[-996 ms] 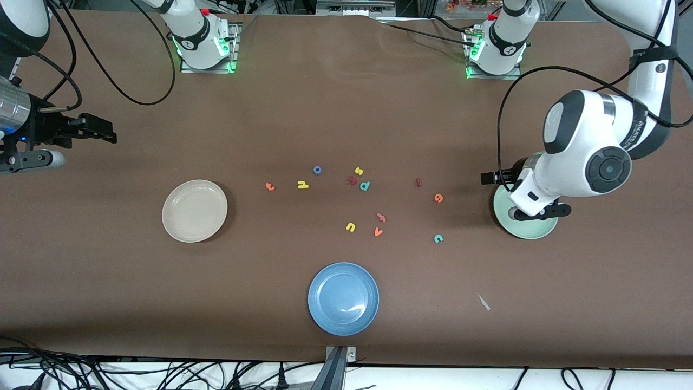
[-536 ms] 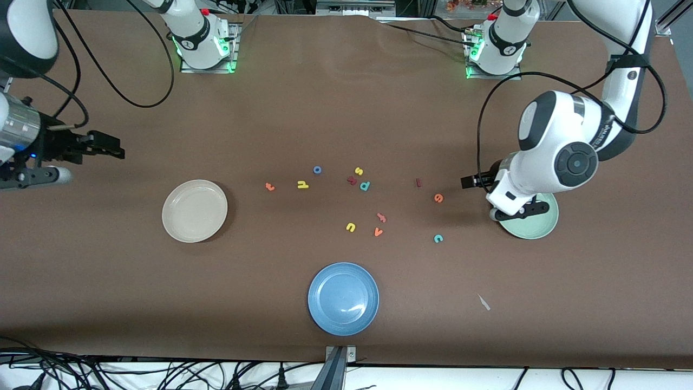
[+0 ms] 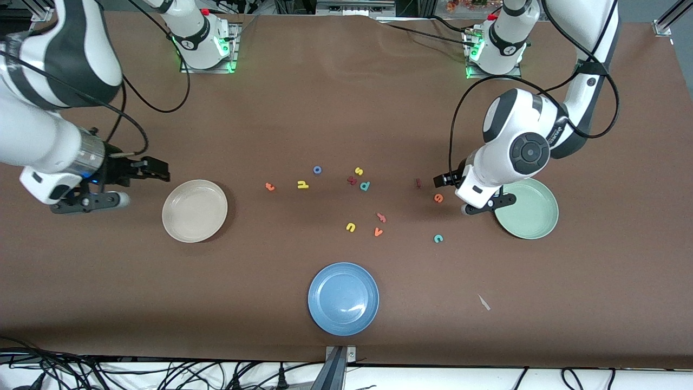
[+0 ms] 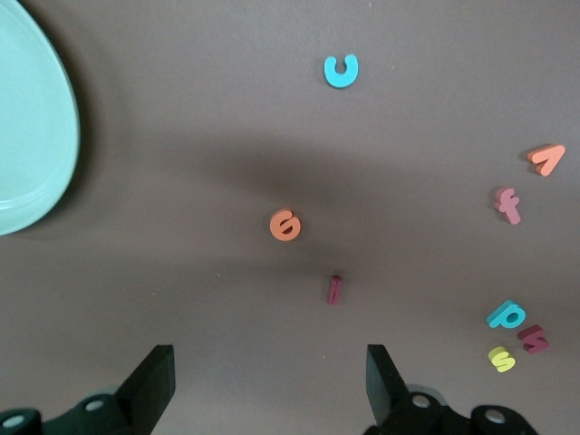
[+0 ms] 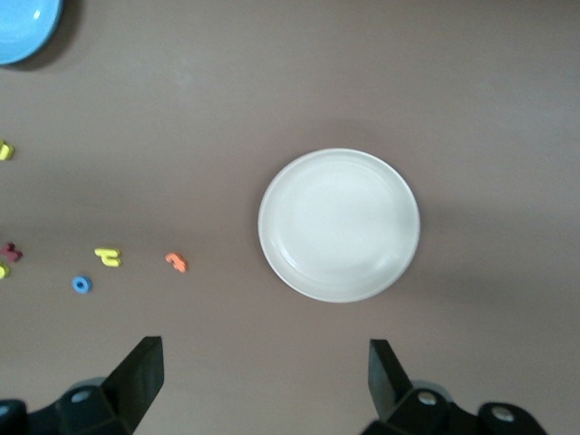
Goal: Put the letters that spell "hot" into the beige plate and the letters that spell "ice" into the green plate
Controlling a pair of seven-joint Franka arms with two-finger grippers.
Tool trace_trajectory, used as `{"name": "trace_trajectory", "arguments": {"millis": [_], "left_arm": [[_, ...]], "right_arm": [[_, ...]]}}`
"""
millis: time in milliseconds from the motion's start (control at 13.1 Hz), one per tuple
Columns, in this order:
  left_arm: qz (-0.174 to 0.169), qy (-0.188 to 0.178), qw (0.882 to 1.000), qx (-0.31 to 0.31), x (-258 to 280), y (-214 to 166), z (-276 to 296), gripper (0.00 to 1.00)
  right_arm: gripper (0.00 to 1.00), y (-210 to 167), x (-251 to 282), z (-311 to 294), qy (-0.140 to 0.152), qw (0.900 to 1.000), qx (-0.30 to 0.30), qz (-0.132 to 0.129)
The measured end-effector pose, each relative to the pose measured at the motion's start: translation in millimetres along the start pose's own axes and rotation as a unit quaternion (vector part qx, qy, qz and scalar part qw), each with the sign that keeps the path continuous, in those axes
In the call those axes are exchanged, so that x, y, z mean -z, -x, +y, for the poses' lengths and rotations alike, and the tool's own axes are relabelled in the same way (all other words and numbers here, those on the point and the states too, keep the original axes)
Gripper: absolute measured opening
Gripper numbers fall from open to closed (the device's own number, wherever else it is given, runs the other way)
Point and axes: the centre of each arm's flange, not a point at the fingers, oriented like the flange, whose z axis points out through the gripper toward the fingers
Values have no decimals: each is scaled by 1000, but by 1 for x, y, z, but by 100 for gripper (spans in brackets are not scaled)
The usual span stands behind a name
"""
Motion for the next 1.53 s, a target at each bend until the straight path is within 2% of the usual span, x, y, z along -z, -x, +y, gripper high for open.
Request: {"name": "trace_trajectory", "arguments": {"millis": [306,613,766,1072,1226,1455,1532], "left_arm": [[24,15,1000,7,-29,14,16,93],[53,34,998,19,-78,41,27,87],[65,42,997,27,-99,48,27,86],[69,45,996,29,-134,49,31,77],[72,49,996,30,-147,47,33,76],[69,47,996,31,-161,45,32,64],[68,46,996,31,-162,45,32,63]], "right_arm": [[100,-25,-65,-57,-21,999,-37,20],[100,-25,-134,-102,-40,996,-73,39],[100,-18,-163,-119,-24,995,-80,46],[100,1,-205,-131,3,996,-75,48],[100,14,-230,-131,0,996,-70,50],[100,43,-272,-134,-13,996,-60,60],[100,52,-284,-134,-13,996,-57,60]]}}
